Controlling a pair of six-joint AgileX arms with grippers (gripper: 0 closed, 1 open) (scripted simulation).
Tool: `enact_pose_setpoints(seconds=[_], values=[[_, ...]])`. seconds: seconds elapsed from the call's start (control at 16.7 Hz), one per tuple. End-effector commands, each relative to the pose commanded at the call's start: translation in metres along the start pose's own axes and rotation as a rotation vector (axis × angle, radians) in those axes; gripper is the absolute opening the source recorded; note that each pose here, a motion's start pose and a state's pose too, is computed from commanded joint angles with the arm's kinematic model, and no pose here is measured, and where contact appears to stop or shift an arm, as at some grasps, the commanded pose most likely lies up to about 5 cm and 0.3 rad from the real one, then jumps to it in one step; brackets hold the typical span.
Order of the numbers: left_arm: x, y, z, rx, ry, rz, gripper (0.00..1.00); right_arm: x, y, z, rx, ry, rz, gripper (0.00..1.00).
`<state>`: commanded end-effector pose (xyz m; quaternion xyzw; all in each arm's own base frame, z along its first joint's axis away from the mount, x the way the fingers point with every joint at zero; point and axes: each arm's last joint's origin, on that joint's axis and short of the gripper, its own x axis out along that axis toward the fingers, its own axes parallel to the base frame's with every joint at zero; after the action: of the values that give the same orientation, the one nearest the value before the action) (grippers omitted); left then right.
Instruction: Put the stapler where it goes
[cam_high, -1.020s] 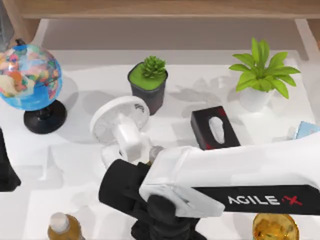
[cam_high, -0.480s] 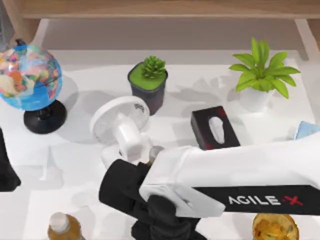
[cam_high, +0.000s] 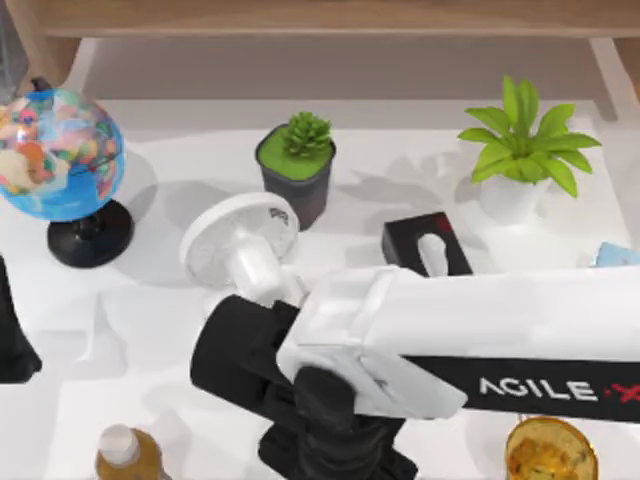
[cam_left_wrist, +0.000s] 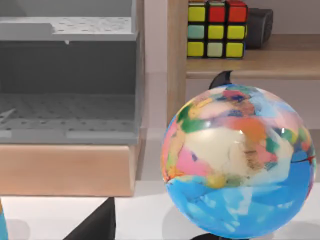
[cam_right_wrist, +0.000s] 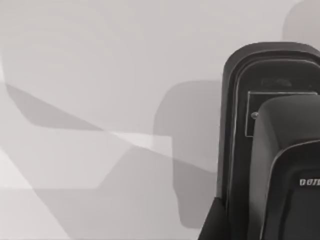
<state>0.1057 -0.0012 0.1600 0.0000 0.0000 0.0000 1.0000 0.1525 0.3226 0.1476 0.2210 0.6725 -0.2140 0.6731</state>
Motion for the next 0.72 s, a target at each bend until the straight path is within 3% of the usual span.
enact_pose_setpoints(seconds=[0.48, 0.72], values=[[0.000, 0.000, 0.000, 0.000, 0.000, 0.000, 1.00, -0.018, -0.004, 0.004, -0.033, 0.028, 0.002, 0.00], [0.000, 0.000, 0.000, 0.000, 0.000, 0.000, 1.00, -0.075, -0.006, 0.044, -0.089, 0.093, 0.099, 0.00]])
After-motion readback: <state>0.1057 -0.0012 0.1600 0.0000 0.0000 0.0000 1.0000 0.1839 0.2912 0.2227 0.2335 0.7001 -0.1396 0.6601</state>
